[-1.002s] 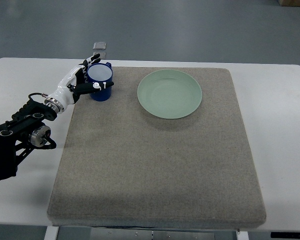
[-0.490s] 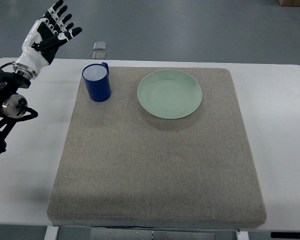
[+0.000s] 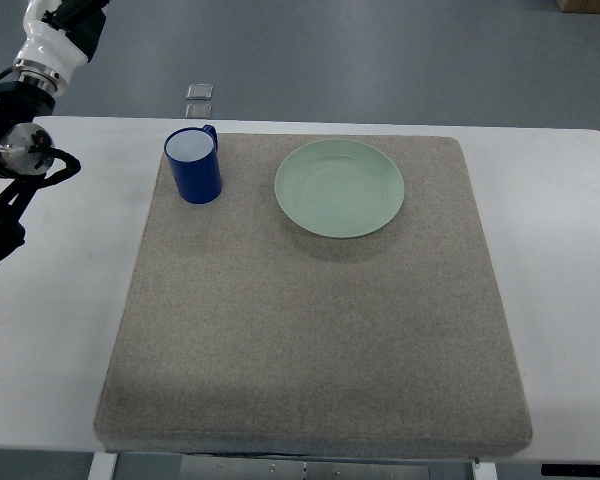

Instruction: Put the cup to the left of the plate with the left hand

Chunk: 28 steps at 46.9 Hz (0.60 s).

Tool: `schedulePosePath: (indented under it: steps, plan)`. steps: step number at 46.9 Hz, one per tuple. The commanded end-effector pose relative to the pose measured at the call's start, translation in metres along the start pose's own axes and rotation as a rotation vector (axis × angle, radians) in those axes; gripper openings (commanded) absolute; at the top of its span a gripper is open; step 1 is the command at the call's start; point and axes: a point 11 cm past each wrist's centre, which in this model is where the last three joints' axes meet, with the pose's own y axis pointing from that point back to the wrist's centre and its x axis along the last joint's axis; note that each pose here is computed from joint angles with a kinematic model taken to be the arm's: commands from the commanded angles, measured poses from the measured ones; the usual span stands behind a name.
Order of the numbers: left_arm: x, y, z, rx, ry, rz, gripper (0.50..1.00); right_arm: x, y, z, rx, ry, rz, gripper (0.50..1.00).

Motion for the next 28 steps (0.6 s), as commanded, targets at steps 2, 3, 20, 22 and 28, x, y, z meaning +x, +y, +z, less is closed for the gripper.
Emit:
schedulePosePath:
  steps: [2, 3, 20, 22, 28]
  plan:
    - [0.004, -0.002, -0.014, 0.068, -0.004, 0.045, 0.988, 0.000, 0.000, 0.000, 0.000, 0.000, 0.000, 0.932]
    - [0.005, -0.002, -0.018, 0.084, -0.004, 0.059, 0.988, 0.000, 0.000, 0.000, 0.000, 0.000, 0.000, 0.932]
    - [0.009, -0.005, -0.042, 0.192, 0.124, 0.209, 0.986, 0.000, 0.000, 0.000, 0.000, 0.000, 0.000, 0.932]
    - [0.010, -0.005, -0.041, 0.190, 0.148, 0.214, 0.986, 0.000, 0.000, 0.000, 0.000, 0.000, 0.000, 0.932]
    - [0.008, -0.006, -0.041, 0.184, 0.172, 0.204, 0.988, 0.000, 0.000, 0.000, 0.000, 0.000, 0.000, 0.932]
